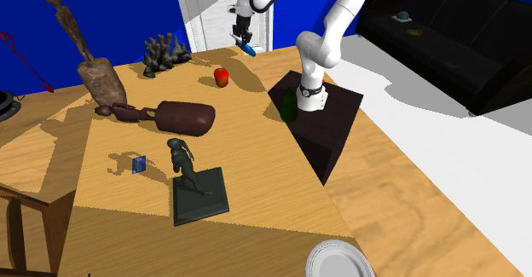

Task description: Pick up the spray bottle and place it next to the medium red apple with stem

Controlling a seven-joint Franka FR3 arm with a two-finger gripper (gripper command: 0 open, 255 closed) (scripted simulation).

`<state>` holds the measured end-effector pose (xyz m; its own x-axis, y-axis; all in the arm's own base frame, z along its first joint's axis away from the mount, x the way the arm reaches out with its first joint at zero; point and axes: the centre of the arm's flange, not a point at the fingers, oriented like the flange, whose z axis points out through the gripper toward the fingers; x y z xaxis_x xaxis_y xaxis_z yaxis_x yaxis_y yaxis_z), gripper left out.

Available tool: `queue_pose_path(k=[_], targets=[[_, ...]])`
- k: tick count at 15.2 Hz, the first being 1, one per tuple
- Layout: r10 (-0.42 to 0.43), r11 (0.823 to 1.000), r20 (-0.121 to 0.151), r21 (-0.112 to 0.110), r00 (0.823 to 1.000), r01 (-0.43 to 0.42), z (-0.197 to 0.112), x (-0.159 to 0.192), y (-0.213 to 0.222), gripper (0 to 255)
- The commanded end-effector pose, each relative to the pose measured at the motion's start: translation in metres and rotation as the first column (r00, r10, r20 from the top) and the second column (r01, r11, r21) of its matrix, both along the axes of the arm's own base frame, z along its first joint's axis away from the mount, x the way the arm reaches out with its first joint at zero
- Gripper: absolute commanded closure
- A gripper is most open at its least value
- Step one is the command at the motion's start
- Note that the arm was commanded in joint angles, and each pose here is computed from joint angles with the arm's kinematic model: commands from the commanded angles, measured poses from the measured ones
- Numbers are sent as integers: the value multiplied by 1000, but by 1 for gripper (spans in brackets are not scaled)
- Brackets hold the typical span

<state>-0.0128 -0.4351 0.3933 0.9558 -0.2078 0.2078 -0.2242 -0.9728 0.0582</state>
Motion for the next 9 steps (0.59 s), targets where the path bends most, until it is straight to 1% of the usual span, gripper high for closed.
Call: queue_pose_path(k=[1,9], targets=[[0,1000,0,-1,1000,0,-10,0,0,255],[0,1000,0,-1,1000,0,-52,0,0,255]])
